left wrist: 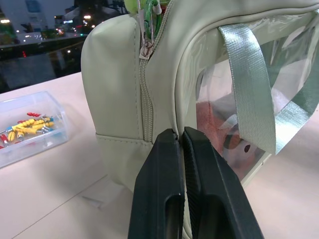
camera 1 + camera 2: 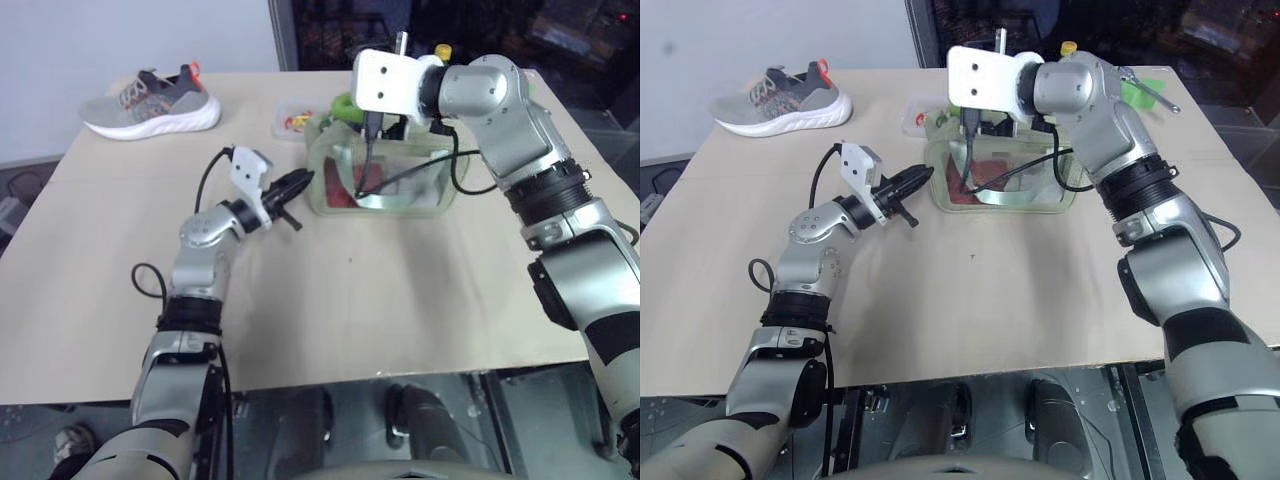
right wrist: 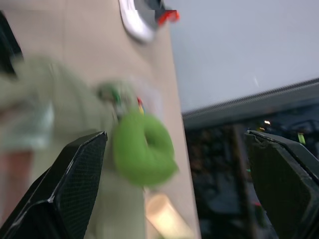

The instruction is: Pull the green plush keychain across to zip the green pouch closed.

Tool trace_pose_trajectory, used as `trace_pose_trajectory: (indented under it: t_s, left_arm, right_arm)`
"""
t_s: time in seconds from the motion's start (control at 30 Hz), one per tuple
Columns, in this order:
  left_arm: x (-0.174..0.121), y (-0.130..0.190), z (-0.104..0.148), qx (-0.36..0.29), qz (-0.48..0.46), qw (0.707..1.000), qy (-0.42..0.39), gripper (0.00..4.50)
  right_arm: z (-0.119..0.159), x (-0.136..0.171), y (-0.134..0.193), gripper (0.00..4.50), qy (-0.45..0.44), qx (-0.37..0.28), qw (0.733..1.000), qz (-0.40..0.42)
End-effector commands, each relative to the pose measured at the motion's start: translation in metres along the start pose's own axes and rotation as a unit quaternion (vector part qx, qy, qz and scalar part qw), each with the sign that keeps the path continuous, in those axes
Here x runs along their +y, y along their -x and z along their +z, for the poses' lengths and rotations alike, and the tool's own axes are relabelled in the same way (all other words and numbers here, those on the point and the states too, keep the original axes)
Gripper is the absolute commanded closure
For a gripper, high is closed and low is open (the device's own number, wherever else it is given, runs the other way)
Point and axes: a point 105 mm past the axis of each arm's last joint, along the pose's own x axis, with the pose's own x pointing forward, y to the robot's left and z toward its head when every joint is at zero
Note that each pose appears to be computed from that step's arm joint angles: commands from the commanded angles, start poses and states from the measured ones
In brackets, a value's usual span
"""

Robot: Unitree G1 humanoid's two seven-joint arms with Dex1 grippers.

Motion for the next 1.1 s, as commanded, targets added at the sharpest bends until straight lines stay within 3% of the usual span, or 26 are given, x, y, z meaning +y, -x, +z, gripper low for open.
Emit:
trace_pose_trajectory:
  t_s: [0.03, 0.27, 0.4, 0.47, 0.63, 0.83, 1.1]
  left_arm:
    - [0.001, -0.003, 0.013, -0.021, -0.001, 1.0, -0.019, 4.45]
    - [-0.001, -0.004, 0.013, -0.023, 0.0, 0.999, -0.023, 4.45]
    - [-0.001, -0.005, 0.014, -0.025, 0.002, 0.999, -0.023, 4.5]
    - [0.0, -0.005, 0.014, -0.025, 0.007, 0.999, -0.023, 4.5]
    - [0.003, -0.003, 0.006, -0.011, 0.031, 0.999, -0.017, 4.5]
    - [0.004, 0.002, -0.007, 0.008, 0.064, 0.998, -0.009, 4.5]
    - [-0.001, 0.009, -0.02, 0.027, 0.094, 0.995, -0.002, 4.5]
  right_arm:
    - [0.009, -0.013, -0.003, 0.0, 0.066, 0.002, 0.997, -0.027]
    - [0.012, -0.001, -0.024, 0.0, 0.125, 0.011, 0.992, -0.033]
    - [0.012, 0.01, -0.032, 1.18, 0.131, 0.009, 0.991, -0.031]
    - [0.011, 0.01, -0.032, 2.25, 0.131, 0.009, 0.991, -0.033]
    - [0.009, 0.006, -0.029, 4.42, 0.129, 0.011, 0.991, -0.042]
    - [0.01, -0.007, -0.017, 4.47, 0.101, 0.006, 0.992, -0.07]
    - [0.009, -0.028, 0.011, 4.47, -0.042, -0.017, 0.989, -0.144]
